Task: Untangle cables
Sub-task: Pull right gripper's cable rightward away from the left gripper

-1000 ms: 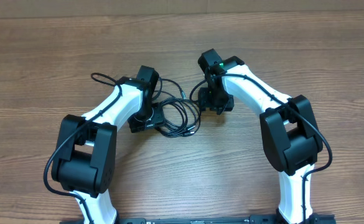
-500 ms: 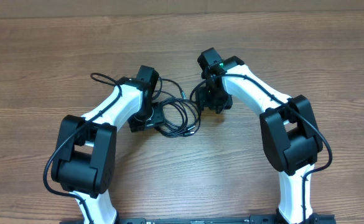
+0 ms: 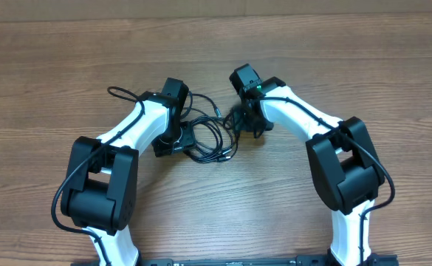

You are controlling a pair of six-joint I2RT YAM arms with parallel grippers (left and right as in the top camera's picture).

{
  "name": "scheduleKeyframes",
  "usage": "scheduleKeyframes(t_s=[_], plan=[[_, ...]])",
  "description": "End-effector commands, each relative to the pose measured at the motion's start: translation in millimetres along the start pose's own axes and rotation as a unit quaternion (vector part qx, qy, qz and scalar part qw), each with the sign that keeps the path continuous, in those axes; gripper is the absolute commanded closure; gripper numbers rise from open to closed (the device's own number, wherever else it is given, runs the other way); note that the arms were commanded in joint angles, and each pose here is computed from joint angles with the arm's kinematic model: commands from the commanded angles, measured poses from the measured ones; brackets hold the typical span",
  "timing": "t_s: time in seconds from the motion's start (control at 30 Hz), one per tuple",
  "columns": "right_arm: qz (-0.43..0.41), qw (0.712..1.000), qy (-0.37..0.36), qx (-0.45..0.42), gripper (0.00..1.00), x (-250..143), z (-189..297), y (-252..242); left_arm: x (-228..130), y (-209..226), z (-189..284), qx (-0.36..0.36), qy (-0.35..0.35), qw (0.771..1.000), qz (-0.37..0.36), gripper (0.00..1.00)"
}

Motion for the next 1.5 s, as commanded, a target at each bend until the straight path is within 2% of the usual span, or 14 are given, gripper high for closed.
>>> scheduleKeyframes(t_s=[0.0, 0.33, 0.63, 0.83, 1.0, 1.17, 1.27, 1.33, 1.4, 1.47], plan=[[-0.025, 0.993, 0.010, -0.115, 0.37, -14.3, -36.6, -38.3, -9.9, 9.0, -26.4, 0.037, 0.035, 0.999, 0.000, 0.33], [-0.067, 0.971, -0.027, -0.229, 0.32, 4.5, -39.9, -99.3, -12.0, 27.3, -23.9, 0.112, 0.039, 0.993, 0.008, 0.26], [-0.182, 0.953, 0.002, -0.242, 0.27, 30.0, -39.4, -182.0, -9.5, 58.2, -21.8, 0.111, 0.049, 0.991, 0.056, 0.26], [-0.241, 0.952, 0.041, -0.185, 0.26, 33.5, -41.9, -209.4, -8.5, 59.1, -21.7, 0.110, 0.046, 0.991, 0.058, 0.27], [-0.259, 0.957, 0.071, -0.112, 0.20, 33.1, -44.5, -202.8, -7.1, 56.0, -22.6, 0.089, 0.044, 0.993, 0.059, 0.27], [-0.216, 0.970, 0.111, 0.019, 0.14, 33.7, -46.0, -178.1, -5.5, 51.2, -23.4, 0.057, 0.042, 0.996, 0.046, 0.30], [-0.202, 0.973, 0.102, 0.034, 0.11, 37.5, -45.6, -173.5, -2.9, 45.3, -24.0, 0.016, 0.038, 0.999, 0.011, 0.25], [-0.202, 0.974, 0.097, 0.036, 0.05, 45.6, -38.3, -172.0, -1.3, 40.4, -24.2, -0.018, 0.035, 0.999, -0.021, 0.20], [-0.201, 0.974, 0.092, 0.038, 0.00, 59.0, -22.1, -168.9, -0.3, 39.8, -24.2, -0.022, 0.032, 0.999, -0.028, 0.18], [-0.199, 0.975, 0.091, 0.041, 0.00, 68.8, -6.6, -164.4, 0.9, 39.6, -24.4, -0.023, 0.027, 0.999, -0.028, 0.16]])
Point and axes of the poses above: each gripper's point midway between its finger pads, its own z axis back along the fingers, its own y axis along the line the jaws close on, x = y × z, the point moved 10 cm from there along z, back along the fingers, and after that the axes turned 15 degrees about -z, right-handed, at the moved point
